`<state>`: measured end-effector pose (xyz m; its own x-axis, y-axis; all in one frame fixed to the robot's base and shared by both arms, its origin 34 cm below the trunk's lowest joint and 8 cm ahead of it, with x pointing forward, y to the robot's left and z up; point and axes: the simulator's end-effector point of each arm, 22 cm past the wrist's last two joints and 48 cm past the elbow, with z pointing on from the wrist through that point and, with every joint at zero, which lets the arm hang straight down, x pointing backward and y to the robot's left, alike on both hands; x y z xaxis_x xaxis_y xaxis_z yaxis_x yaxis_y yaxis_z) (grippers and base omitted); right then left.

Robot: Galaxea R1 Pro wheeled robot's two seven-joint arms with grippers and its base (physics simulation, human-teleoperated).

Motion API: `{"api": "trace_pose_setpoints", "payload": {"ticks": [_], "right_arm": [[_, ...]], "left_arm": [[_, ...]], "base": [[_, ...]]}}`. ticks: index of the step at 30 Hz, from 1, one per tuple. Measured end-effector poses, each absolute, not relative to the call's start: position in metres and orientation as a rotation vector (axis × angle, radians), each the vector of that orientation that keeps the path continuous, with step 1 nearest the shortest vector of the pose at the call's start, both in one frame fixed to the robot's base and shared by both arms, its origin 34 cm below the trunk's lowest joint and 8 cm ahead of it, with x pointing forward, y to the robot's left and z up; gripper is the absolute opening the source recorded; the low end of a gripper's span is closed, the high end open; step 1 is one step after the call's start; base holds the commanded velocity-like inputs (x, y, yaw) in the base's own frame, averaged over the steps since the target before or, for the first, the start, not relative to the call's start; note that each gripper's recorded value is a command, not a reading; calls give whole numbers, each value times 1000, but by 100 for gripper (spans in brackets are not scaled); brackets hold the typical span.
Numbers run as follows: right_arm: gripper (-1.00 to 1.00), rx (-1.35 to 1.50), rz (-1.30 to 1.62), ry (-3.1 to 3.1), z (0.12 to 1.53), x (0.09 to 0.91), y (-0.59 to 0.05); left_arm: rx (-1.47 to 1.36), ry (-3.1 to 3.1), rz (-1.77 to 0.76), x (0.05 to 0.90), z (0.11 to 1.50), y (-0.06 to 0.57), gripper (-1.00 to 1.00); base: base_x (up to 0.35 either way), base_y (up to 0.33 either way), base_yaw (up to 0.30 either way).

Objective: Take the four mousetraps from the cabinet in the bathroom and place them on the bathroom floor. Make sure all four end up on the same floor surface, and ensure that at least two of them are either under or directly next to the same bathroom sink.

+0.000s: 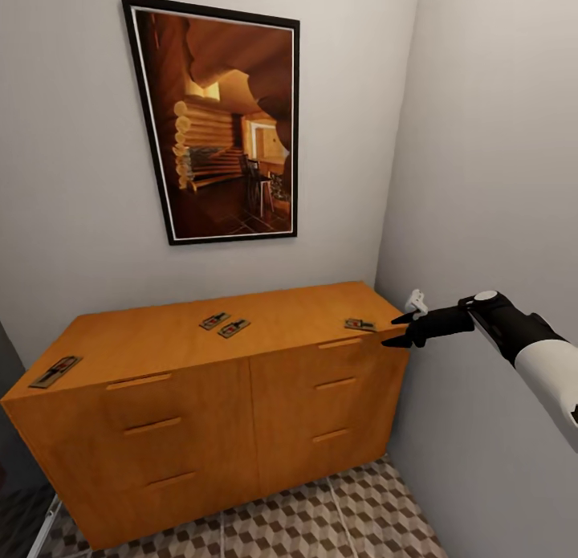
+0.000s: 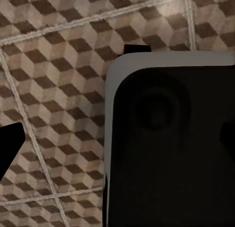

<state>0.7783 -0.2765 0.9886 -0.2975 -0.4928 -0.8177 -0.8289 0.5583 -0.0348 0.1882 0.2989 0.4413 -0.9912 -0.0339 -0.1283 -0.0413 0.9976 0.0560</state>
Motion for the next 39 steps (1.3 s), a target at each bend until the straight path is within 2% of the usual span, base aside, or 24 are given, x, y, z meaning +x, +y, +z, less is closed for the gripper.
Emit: {"api": "trace_pose_setpoints", "payload": {"ticks": [31,39], "right_arm": [[100,-1075,517,1951,987,780,-264],[100,-1091,505,1936,978,779,-271]], "left_arm": [[-57,3032,82,178,440,297,100],[-58,3036,81,177,440,296,100]], "base": [[136,0,0],[31,0,0]]}}
